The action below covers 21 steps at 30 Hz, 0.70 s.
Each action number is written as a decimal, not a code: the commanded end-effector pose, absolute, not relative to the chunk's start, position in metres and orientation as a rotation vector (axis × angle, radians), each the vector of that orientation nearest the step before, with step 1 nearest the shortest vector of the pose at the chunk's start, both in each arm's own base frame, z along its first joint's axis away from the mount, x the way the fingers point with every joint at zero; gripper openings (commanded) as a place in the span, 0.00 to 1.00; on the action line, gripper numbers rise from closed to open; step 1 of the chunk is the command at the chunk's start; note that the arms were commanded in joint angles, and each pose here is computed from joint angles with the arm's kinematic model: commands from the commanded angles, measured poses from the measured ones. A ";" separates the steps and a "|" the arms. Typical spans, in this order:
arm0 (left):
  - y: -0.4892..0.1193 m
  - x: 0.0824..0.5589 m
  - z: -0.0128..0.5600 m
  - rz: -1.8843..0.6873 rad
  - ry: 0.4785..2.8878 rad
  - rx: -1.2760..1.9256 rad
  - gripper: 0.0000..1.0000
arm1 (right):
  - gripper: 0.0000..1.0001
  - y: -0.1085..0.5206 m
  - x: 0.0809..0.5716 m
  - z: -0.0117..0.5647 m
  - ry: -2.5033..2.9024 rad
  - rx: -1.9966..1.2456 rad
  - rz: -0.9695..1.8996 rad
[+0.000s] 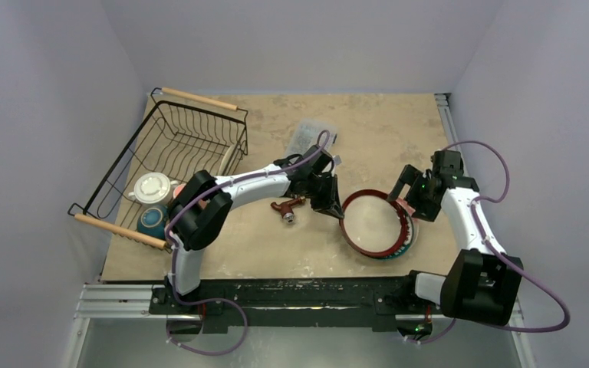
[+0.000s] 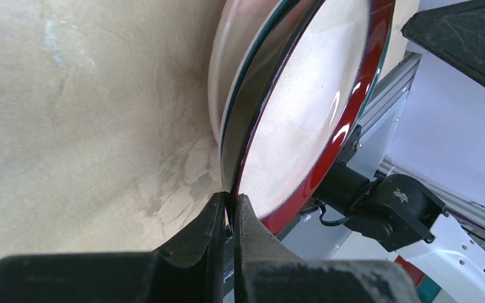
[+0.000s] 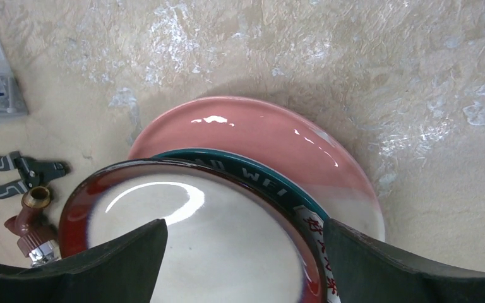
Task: Load the mixed dishes into the dish rack
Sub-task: Pick up the plate at the center of the board.
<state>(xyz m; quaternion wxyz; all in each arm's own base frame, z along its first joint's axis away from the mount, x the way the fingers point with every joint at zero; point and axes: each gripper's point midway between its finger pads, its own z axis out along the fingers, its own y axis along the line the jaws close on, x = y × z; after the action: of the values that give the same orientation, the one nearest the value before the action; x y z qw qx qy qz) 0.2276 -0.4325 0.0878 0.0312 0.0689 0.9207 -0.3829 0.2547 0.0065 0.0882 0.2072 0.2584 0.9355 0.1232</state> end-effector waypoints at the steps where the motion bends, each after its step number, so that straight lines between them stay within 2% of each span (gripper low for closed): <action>1: -0.438 0.248 0.160 -1.330 2.620 0.291 0.00 | 0.95 -0.001 0.256 0.102 2.602 0.704 0.266; 6: -0.433 0.249 0.160 -1.345 2.640 0.277 0.00 | 0.86 0.014 0.254 0.104 2.631 0.626 0.345; 9: -0.433 0.249 0.159 -1.357 2.651 0.276 0.00 | 0.70 0.022 0.250 0.099 2.653 0.612 0.392; 11: -0.434 0.248 0.159 -1.377 2.658 0.277 0.00 | 0.65 0.024 0.249 0.092 2.680 0.620 0.402; 14: -0.436 0.248 0.158 -1.384 2.666 0.268 0.00 | 0.61 0.021 0.247 0.083 2.711 0.649 0.373; 21: -0.432 0.250 0.155 -1.366 2.680 0.261 0.00 | 0.62 0.015 0.246 0.068 2.737 0.702 0.317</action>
<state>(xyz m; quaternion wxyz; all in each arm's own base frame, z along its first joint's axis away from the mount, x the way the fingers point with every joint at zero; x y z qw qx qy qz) 0.2415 -0.4152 0.0935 0.0309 0.0568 0.9239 -0.3772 0.2429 0.0171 0.0697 0.1425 0.2391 0.9533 0.1172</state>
